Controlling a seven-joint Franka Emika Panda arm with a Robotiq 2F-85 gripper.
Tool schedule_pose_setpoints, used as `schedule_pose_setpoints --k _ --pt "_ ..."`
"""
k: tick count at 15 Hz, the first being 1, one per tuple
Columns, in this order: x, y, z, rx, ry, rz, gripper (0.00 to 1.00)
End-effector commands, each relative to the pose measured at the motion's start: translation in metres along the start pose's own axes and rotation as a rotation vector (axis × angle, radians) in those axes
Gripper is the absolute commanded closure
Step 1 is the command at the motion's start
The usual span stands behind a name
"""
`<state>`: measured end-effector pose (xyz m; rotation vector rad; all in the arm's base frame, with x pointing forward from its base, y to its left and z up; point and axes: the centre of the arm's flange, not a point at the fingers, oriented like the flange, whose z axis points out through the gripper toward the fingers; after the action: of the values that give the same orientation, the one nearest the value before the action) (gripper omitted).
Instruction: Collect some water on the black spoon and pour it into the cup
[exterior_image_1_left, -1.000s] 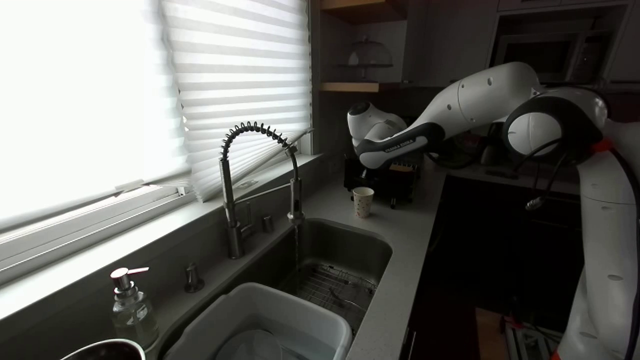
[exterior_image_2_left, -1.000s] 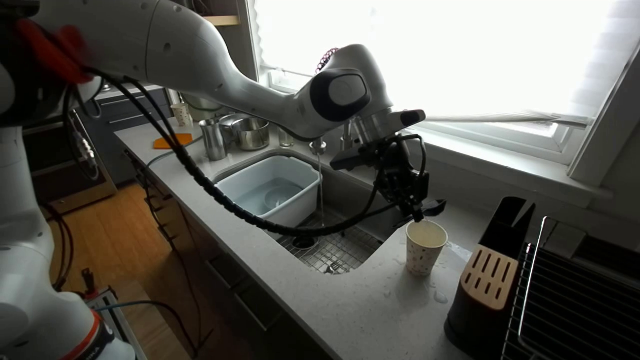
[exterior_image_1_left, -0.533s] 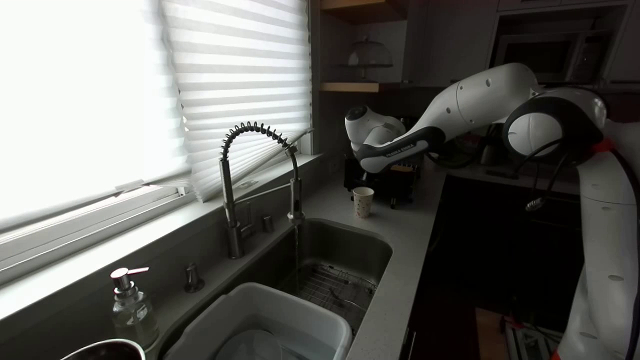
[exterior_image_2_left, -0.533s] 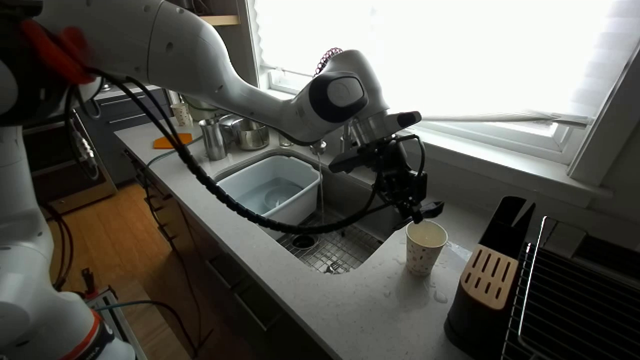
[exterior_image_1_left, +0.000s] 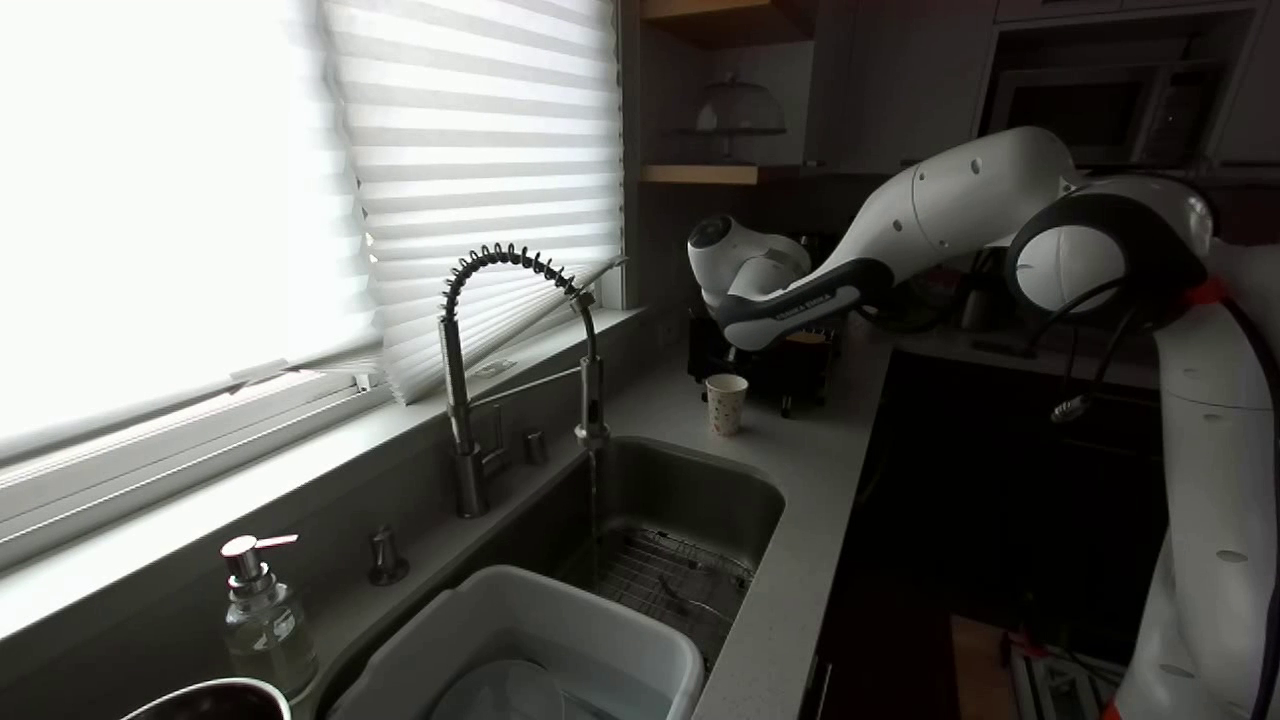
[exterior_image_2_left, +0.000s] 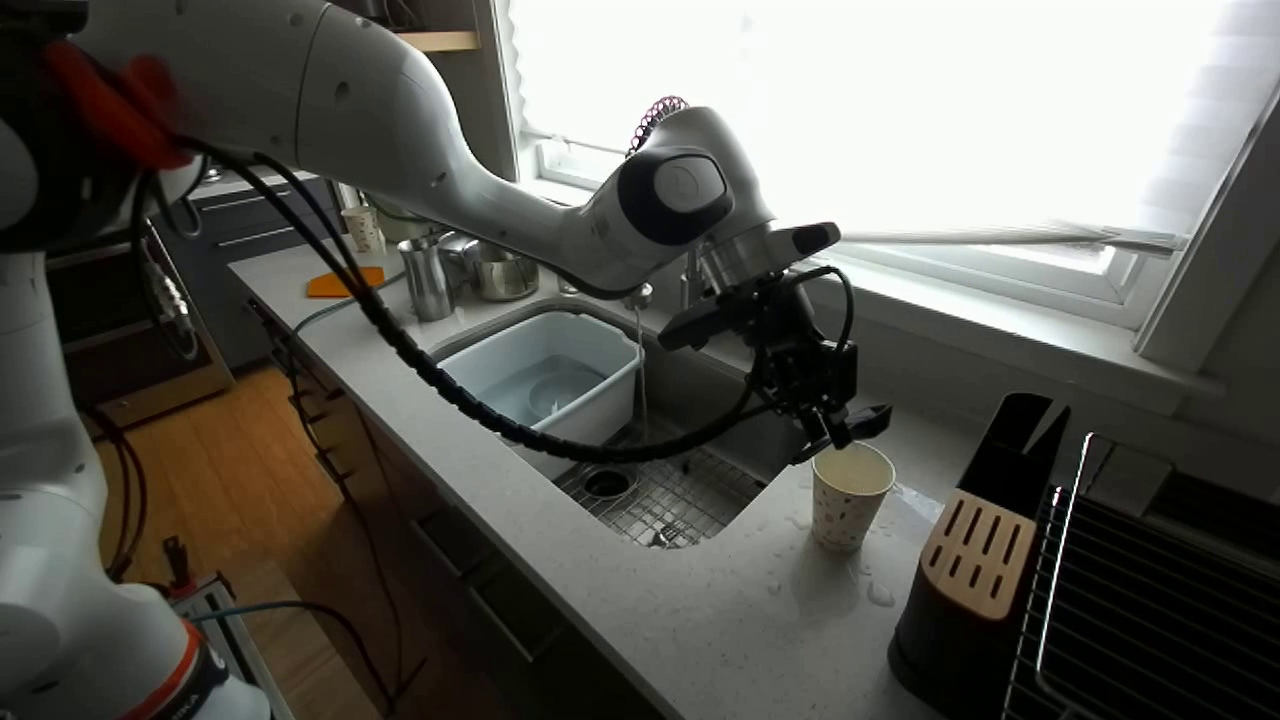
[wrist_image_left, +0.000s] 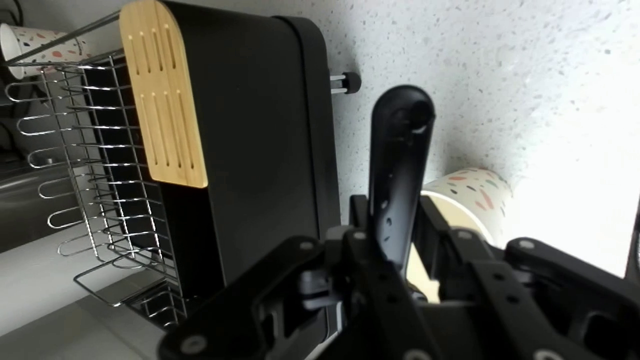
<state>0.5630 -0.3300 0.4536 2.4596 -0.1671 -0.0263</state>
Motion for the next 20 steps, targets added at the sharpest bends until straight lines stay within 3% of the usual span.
schedule_pose_setpoints --k 1,20 --pt "-0.009 -0.009 -0.001 -0.027 0.007 -0.005 0.94" --pt "-0.010 -0.020 -0.010 -0.133 0.019 -0.068 0.94"
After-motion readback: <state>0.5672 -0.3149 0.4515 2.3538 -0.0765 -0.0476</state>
